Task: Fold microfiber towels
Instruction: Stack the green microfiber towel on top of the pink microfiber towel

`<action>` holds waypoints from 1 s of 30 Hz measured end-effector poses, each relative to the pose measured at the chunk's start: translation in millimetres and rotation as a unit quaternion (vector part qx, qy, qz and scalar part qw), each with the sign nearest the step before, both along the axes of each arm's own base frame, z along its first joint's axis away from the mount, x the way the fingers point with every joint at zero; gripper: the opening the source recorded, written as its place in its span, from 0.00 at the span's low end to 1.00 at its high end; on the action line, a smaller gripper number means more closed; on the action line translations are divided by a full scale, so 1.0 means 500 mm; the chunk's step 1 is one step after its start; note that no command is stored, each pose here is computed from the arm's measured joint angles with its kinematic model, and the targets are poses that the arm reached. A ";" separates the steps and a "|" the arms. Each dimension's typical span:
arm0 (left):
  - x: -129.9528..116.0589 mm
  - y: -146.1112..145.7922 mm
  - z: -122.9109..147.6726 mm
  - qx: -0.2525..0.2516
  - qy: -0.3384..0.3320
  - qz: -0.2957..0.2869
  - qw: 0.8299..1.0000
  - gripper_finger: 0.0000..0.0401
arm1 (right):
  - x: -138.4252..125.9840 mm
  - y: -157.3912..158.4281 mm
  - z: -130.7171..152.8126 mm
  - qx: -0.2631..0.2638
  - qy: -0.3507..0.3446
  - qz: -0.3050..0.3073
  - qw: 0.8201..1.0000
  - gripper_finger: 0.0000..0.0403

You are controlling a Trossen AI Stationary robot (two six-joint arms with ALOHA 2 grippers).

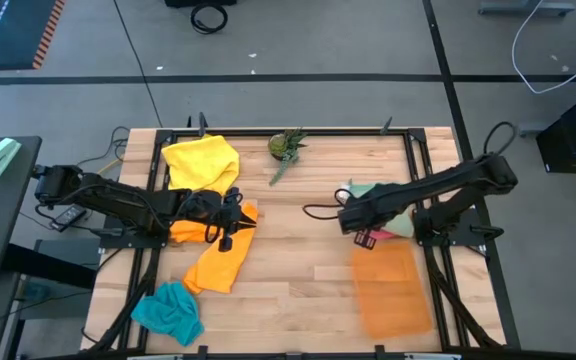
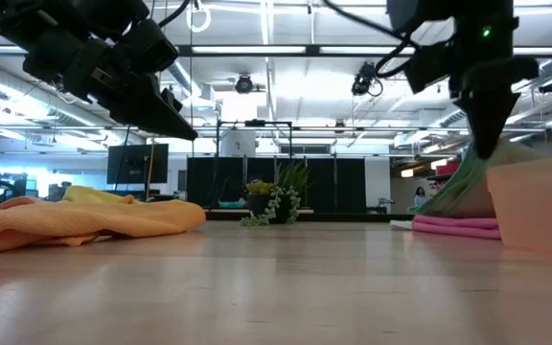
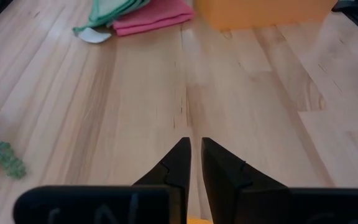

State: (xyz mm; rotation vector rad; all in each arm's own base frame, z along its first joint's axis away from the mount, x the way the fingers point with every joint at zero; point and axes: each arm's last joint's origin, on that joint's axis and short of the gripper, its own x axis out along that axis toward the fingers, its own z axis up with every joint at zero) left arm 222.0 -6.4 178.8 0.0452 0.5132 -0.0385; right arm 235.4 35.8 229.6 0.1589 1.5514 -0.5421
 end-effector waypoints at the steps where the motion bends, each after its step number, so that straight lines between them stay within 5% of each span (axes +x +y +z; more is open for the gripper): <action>1: 0.000 0.000 0.001 0.000 -0.002 0.000 1.000 0.12 | -0.004 0.002 0.005 0.001 -0.004 0.004 1.000 0.02; 11: 0.001 0.000 0.001 -0.001 -0.004 0.000 1.000 0.10 | -0.021 0.046 -0.003 -0.011 0.042 0.050 0.998 0.02; 30: 0.004 0.004 0.008 -0.001 -0.022 0.005 1.000 0.11 | -0.014 0.102 -0.016 -0.008 0.002 0.086 0.996 0.02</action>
